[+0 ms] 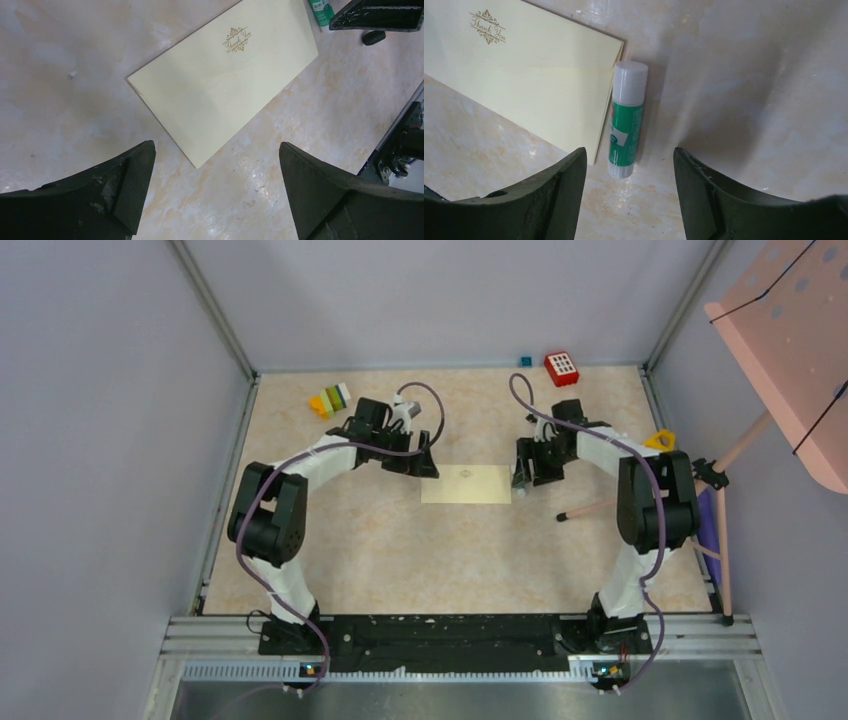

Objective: Place the letter into the envelope and seal it
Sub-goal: Place the solid glue at the center of the board, then reset both arms

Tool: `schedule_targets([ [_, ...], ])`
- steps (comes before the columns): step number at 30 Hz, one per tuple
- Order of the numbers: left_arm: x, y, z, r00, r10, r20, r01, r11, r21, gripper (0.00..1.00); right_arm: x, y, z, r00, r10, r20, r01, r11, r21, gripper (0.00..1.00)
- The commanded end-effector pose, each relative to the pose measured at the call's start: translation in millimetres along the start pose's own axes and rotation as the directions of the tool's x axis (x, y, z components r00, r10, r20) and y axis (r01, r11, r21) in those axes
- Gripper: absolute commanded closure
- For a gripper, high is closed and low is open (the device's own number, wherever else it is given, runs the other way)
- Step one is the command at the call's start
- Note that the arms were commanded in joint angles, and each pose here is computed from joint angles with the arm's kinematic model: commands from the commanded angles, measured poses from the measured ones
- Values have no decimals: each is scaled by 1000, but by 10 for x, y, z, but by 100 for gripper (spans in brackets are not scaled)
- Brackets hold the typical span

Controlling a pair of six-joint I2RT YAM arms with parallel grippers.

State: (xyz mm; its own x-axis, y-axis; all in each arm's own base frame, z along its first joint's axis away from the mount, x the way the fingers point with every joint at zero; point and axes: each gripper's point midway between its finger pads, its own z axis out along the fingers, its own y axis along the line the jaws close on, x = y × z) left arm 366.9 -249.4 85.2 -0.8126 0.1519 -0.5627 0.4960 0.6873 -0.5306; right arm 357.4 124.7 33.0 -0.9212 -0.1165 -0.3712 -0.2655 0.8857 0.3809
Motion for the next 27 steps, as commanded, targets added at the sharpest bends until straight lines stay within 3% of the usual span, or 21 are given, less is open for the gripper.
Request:
schedule_targets([
  [1,-514,-227,-383,978,154,141,-153,988,-17,1,-207,-100,-232,995,-67,77,61,995,75,36],
  [9,-700,-227,-869,935,289,203,-262,953,-152,1,-447,46,-536,969,-152,195,139,987,81,30],
  [13,-734,-209,-1285,908,344,239,-277,921,-273,1,-661,102,-950,920,-223,323,178,971,161,16],
  [18,-737,-239,-1865,861,410,302,-260,864,-432,1,-899,320,-1699,790,-331,515,221,939,264,3],
  [27,-532,-271,-2989,774,482,411,-85,722,-686,1,-784,785,-2847,481,-446,754,238,895,377,1],
])
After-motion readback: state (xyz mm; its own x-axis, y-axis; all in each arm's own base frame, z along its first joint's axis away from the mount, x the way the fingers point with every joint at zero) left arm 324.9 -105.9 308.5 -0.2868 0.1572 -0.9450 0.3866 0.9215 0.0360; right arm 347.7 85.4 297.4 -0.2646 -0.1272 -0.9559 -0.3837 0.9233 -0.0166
